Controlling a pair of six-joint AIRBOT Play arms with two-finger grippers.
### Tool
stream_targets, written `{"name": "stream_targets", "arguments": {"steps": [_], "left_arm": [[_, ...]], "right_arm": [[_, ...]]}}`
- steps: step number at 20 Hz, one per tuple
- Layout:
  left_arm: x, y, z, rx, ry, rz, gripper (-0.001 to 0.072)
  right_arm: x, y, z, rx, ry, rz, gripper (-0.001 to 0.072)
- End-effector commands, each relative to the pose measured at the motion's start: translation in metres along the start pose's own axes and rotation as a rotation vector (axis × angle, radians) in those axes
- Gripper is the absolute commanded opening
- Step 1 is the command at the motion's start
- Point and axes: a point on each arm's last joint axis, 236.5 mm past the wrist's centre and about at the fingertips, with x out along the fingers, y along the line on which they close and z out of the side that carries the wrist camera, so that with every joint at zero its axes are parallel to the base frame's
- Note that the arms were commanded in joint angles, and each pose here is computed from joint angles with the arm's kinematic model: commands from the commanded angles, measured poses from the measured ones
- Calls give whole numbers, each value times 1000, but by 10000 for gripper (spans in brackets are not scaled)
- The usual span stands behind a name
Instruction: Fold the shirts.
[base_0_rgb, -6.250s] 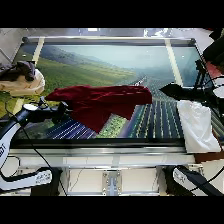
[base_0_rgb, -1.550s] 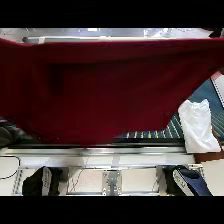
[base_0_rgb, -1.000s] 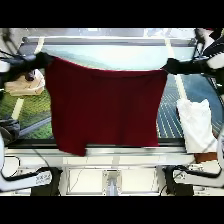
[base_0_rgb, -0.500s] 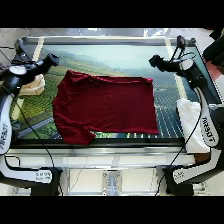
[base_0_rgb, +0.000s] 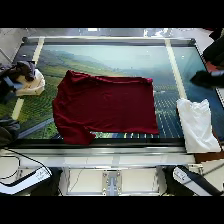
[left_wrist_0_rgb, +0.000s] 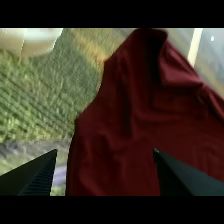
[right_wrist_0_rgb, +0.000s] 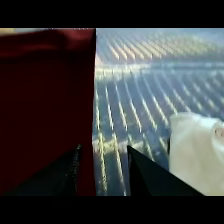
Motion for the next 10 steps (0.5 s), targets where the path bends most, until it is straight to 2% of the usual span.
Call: {"name": "stream_targets", "arguments": {"steps": [1, 2, 4, 6, 10], "left_arm": [[27, 38, -106, -207, 222, 3, 698], [38, 40, -130, -267, 250, -11, 698], [54, 52, -167, -356, 260, 8, 698], [62, 60, -190, -377, 256, 25, 698], [81, 54, -193, -323, 202, 22, 697]], "right_arm": [[33, 12, -96, 236, -33, 99, 365], [48, 18, -124, 344, -33, 137, 418], [70, 32, -177, 506, 21, 207, 433], [75, 41, -199, 547, 65, 243, 434], [70, 48, -192, 556, 53, 273, 434]]}}
